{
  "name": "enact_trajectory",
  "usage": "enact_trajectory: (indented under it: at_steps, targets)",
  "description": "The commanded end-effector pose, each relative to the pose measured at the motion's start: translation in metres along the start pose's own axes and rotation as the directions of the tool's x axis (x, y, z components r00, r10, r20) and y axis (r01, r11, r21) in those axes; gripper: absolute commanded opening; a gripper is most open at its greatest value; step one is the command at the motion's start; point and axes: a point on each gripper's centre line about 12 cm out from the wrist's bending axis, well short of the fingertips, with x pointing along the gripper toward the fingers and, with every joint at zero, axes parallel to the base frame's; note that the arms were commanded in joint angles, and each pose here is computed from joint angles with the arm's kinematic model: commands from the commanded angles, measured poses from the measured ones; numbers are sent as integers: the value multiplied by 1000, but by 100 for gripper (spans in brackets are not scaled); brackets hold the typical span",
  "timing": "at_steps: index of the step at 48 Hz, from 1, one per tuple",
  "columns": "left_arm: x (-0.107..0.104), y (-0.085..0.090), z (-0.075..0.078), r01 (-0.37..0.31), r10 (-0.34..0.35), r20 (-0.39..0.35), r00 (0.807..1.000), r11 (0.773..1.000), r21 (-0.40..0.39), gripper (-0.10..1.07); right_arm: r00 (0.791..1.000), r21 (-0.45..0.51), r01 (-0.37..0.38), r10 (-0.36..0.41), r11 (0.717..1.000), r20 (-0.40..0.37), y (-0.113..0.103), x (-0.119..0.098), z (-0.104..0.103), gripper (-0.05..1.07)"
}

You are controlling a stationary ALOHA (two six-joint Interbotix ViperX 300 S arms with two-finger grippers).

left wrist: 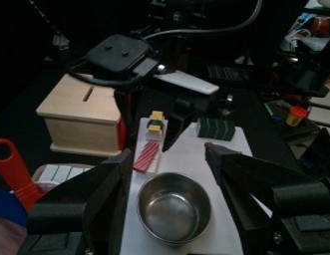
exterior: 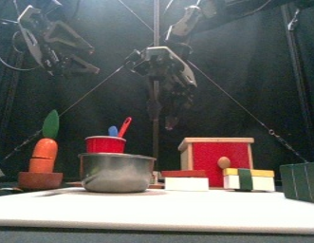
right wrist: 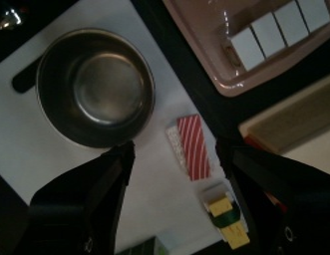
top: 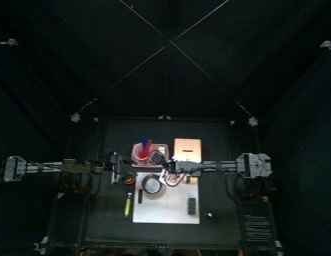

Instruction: Put bowl onto cutting board

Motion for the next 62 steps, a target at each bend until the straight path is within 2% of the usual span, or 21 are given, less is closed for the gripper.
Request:
enact_trajectory:
  at_steps: [1,7,15,20,22,24,28,33,39,42,45,48,52,58,62]
  targets:
    - [1,-1,14,8,-8,38,999,1000,0,94,995,5,-58,58,998,80,-2,-30,-7,96]
    - [1,-1,15,6,-6,41,999,1000,-4,94,983,-6,-120,119,993,141,-3,-39,-24,96]
    - [2,-1,16,8,-7,44,999,1000,-3,94,951,-67,-188,199,980,236,-3,-46,-50,96]
    - [2,-2,17,9,-9,47,999,1000,-5,94,899,-116,-256,281,960,337,-2,-55,-63,96]
    - [2,-1,18,9,-8,50,999,1000,-7,94,870,-142,-280,314,949,379,0,-60,-66,96]
    - [2,-2,18,10,-10,50,999,1000,-8,94,831,-176,-303,350,937,433,-2,-68,-70,96]
    - [2,-2,20,10,-9,55,998,1000,-10,94,778,-232,-310,387,922,495,-7,-76,-79,96]
    - [2,-2,20,12,-11,56,998,1000,-16,94,742,-310,-289,417,906,525,-13,-75,-93,96]
    - [2,-2,20,10,-9,56,998,1000,-22,94,722,-382,-262,443,886,531,-14,-72,-104,96]
    - [2,-2,20,11,-9,58,998,1000,-26,94,720,-380,-269,447,885,531,-14,-71,-105,96]
    - [2,-2,20,9,-8,57,998,999,-31,94,704,-369,-294,460,882,541,-12,-74,-103,96]
    - [2,-2,21,11,-9,59,998,999,-37,94,698,-342,-322,466,883,544,-11,-76,-104,96]
    - [2,-2,21,8,-5,60,998,999,-45,94,705,-284,-363,461,887,539,-14,-70,-108,96]
    - [2,-1,20,7,-4,60,998,999,-54,94,732,-172,-412,438,895,522,-23,-58,-115,96]
    - [2,-1,20,6,-3,60,998,998,-57,94,730,-124,-440,435,889,527,-25,-56,-117,96]
